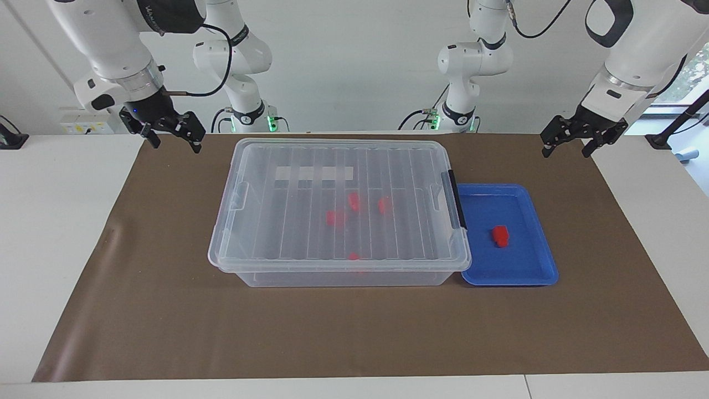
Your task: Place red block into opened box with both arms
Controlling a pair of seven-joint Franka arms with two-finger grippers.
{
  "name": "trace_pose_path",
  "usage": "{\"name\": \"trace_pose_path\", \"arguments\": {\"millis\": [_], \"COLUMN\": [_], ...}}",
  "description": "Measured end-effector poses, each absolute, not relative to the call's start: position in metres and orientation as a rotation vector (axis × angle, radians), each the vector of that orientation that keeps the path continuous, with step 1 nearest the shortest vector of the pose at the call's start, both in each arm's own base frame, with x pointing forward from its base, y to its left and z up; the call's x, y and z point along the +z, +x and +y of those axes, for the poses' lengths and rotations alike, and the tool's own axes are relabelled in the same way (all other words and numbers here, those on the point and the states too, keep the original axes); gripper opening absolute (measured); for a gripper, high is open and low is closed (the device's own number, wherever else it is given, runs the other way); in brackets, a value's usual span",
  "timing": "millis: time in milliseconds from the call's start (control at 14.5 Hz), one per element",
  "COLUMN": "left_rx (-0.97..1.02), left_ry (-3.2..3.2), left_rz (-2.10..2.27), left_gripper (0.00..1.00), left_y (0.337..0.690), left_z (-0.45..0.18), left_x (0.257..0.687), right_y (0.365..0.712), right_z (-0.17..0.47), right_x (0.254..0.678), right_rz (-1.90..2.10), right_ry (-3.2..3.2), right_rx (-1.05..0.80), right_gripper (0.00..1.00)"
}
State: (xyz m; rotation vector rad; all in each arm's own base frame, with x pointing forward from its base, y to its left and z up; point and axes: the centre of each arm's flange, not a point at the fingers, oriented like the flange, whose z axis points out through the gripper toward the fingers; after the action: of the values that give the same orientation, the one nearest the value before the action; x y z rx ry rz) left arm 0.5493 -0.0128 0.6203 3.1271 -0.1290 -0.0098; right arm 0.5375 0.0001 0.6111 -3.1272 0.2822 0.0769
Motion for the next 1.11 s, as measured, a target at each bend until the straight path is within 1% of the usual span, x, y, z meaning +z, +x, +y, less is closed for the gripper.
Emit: {"name": "trace_pose_path", "arguments": {"millis": [138, 276, 415, 553, 760, 1105], "left_rx": [-0.01, -0.01, -0.01, -0.01, -0.01, -0.01], "left_ry": [3.127, 3.127, 3.127, 3.127, 3.127, 3.127], "left_rz": [-0.129, -0.129, -0.129, -0.129, -0.129, -0.129], "left_gripper": [1.0, 1.0, 1.0, 1.0, 1.0, 1.0], "left_y": [0.549, 0.549, 0.549, 0.549, 0.549, 0.549], "left_z": [-0.013, -0.013, -0.013, -0.013, -0.013, -0.013], "left_x": [0.62, 0.62, 0.62, 0.62, 0.62, 0.62], "right_y": [0.54, 0.538, 0.533, 0.534, 0.539, 0.54], "right_z": [0.002, 0.006, 0.022, 0.035, 0.035, 0.035], "right_x": [0.592, 0.556, 0.522, 0.501, 0.486, 0.474], "right_rz": [0.279, 0.268, 0.227, 0.207, 0.209, 0.211], "right_ry": [-3.121, -3.115, -3.115, -3.116, -3.118, -3.122], "right_rx": [0.026, -0.045, -0.066, -0.071, -0.056, -0.022], "right_gripper": [1.0, 1.0, 1.0, 1.0, 1.0, 1.0]}}
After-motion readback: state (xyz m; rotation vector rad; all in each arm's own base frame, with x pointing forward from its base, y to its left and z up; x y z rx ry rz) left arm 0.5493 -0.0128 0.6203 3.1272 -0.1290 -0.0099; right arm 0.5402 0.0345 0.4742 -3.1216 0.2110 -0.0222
